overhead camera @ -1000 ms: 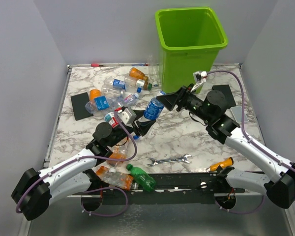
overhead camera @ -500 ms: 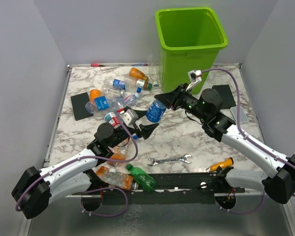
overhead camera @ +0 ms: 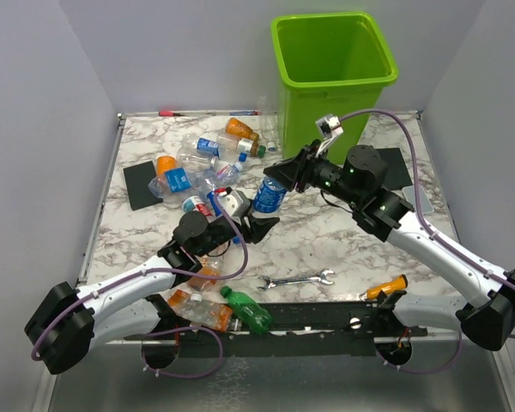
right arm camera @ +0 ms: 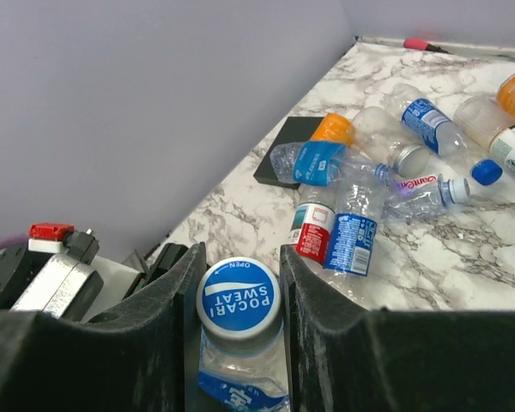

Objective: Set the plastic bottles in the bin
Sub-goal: Pick up the plastic bottle at the center of the board, then place the plastic bottle in the trash bin, then pick up the plastic bottle at the center of the board.

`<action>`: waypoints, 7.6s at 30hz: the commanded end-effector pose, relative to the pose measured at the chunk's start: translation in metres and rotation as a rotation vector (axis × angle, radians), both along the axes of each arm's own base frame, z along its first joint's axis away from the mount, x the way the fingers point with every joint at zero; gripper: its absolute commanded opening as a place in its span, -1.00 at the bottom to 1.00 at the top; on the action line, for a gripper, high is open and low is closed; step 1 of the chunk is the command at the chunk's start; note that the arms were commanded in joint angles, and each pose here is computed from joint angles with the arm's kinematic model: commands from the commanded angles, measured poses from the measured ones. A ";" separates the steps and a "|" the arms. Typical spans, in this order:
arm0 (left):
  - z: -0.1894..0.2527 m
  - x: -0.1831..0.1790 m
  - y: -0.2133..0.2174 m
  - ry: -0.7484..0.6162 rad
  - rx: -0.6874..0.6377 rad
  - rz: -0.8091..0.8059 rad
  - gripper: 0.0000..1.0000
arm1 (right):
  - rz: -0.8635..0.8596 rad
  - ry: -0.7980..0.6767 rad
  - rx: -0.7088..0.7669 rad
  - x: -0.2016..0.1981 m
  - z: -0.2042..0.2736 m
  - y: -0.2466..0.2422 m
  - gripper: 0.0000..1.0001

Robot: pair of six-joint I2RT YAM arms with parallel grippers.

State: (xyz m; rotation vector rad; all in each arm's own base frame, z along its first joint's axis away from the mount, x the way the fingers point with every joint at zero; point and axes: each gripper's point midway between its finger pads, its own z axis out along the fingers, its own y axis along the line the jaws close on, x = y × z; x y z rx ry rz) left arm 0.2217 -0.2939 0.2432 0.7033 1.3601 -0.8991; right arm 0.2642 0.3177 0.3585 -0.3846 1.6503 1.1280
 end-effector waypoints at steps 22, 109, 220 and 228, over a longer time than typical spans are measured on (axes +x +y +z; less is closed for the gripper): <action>0.029 -0.003 0.009 -0.056 -0.107 0.050 -0.44 | -0.017 0.033 0.303 -0.022 0.021 -0.003 0.30; 0.029 0.058 0.124 0.025 -0.115 0.781 0.98 | -0.476 -0.468 0.199 0.106 0.221 -0.145 0.43; 0.084 0.063 0.110 -0.129 0.038 0.518 0.98 | 0.009 0.387 -0.354 -0.079 -0.091 -0.074 -1.00; 0.046 0.032 0.082 -0.687 0.651 0.348 0.98 | 0.087 0.500 -0.405 -0.098 -0.080 -0.078 -1.00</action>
